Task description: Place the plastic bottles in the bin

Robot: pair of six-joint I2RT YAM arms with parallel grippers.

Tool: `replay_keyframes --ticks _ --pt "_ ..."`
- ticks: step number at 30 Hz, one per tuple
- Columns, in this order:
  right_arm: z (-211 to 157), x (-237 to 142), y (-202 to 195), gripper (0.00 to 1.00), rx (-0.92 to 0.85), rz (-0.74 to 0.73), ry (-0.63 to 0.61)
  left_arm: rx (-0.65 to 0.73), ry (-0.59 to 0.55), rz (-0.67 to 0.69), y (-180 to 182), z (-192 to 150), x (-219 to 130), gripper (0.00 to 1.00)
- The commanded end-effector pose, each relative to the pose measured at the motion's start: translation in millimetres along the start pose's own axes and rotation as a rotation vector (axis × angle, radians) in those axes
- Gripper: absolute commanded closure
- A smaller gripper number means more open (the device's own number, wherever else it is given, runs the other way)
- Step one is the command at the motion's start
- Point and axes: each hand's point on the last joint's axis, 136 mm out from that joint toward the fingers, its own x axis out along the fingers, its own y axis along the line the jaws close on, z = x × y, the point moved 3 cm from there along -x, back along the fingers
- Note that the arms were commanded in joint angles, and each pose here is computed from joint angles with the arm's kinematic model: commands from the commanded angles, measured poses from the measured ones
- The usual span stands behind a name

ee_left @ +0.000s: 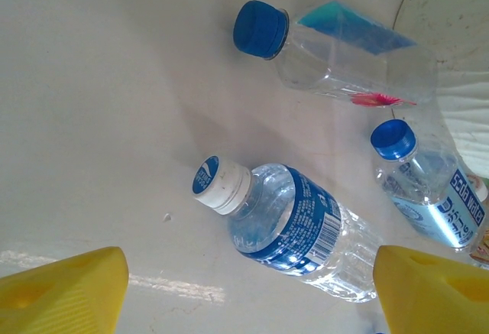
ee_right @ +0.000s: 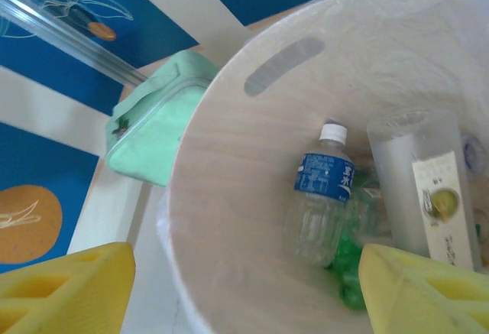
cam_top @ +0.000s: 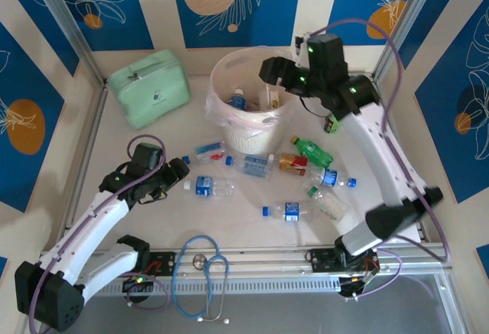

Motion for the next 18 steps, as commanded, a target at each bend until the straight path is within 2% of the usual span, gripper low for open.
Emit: replay_keyframes --ticks 1,8,13,18 --pt "-10 -39 -11 0.23 -0.047 -0.043 -0.064 0.013 0.002 -0.012 -3 1 -2 0.17" --pt "-63 -83 -79 0.2 -0.019 -0.25 -0.037 -0.002 0.006 -0.026 -4 -1 -1 0.18" --pt "-110 -90 -138 0.2 0.075 -0.417 0.07 0.013 -0.001 -0.019 -5 -2 -4 0.19" --pt "-156 -92 -181 0.18 0.21 -0.539 0.163 0.014 0.004 -0.028 -9 -2 -5 0.19"
